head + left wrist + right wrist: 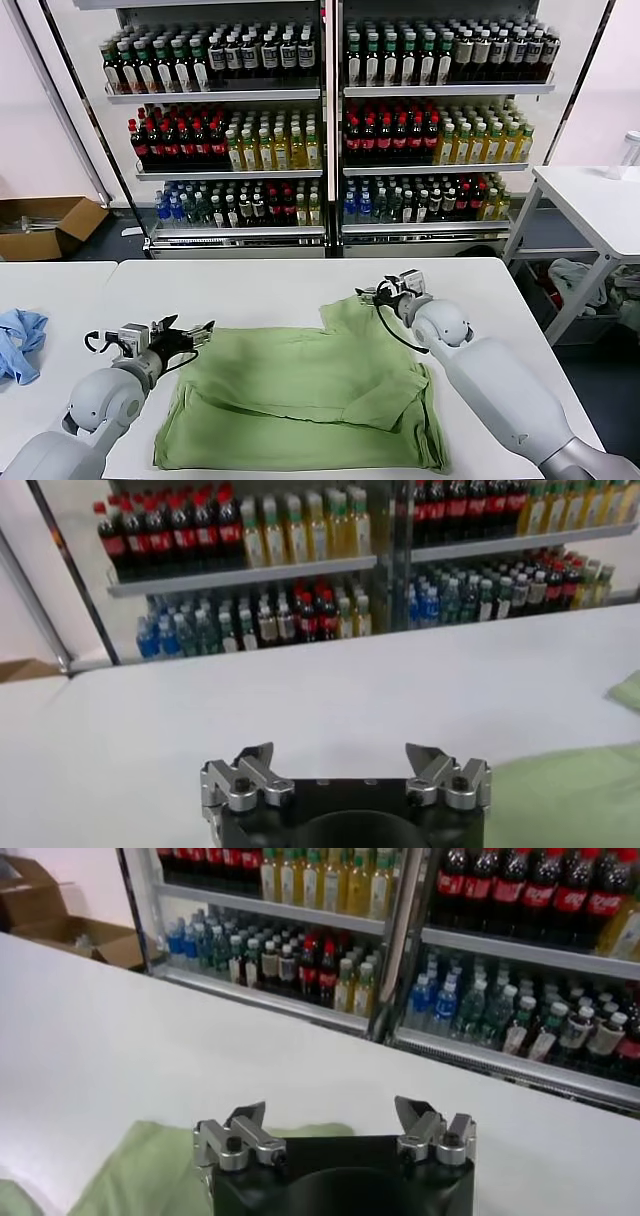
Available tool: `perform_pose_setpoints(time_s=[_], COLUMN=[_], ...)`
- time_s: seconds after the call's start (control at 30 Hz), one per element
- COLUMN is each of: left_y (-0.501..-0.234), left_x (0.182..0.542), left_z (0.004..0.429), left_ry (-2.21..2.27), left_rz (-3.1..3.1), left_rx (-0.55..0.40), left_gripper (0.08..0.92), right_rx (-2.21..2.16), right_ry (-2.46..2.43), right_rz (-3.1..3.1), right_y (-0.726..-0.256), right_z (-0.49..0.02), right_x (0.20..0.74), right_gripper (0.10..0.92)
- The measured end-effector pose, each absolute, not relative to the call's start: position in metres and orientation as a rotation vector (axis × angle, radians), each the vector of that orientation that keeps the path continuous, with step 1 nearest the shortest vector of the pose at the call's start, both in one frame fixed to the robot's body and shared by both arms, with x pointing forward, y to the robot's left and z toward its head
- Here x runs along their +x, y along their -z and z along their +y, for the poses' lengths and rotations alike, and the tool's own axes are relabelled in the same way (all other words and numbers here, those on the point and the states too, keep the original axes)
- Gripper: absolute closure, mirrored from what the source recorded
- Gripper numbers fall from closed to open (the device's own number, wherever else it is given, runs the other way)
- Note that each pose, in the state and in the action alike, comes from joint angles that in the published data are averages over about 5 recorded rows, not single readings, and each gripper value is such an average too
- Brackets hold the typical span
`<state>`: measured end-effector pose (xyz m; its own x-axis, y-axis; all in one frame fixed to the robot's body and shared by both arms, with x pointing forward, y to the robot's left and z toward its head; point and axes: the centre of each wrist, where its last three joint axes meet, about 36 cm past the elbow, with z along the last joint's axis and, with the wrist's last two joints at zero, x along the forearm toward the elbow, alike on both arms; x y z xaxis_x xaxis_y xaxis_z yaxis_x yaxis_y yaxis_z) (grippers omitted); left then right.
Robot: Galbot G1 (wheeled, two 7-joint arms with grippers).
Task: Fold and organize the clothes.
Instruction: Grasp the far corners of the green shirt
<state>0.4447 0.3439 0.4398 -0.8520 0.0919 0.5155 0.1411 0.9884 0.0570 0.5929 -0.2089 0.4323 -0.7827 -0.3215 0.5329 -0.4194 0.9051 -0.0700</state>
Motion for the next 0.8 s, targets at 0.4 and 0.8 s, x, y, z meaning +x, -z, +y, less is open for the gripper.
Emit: perform_pose_setpoints(time_s=[0.4,0.8], left_y=[-0.418,-0.400], left_x=[0.463,0.465], left_z=[0.351,0.365], left_ry=[0.079,0.018], left_rz=[-2.538,-2.492], left_rx=[-0.166,-0.156], left_gripper=[0.177,0.258], right_rx=[0.545,0.538], right_ry=[-0.253,-0.243], right_rz=[-2.490,-2.468], right_y=[-0.418,-0.407], right_z=[-0.200,-0.204], right_x=[0.598,0.594], right_gripper=[0.200,0.273])
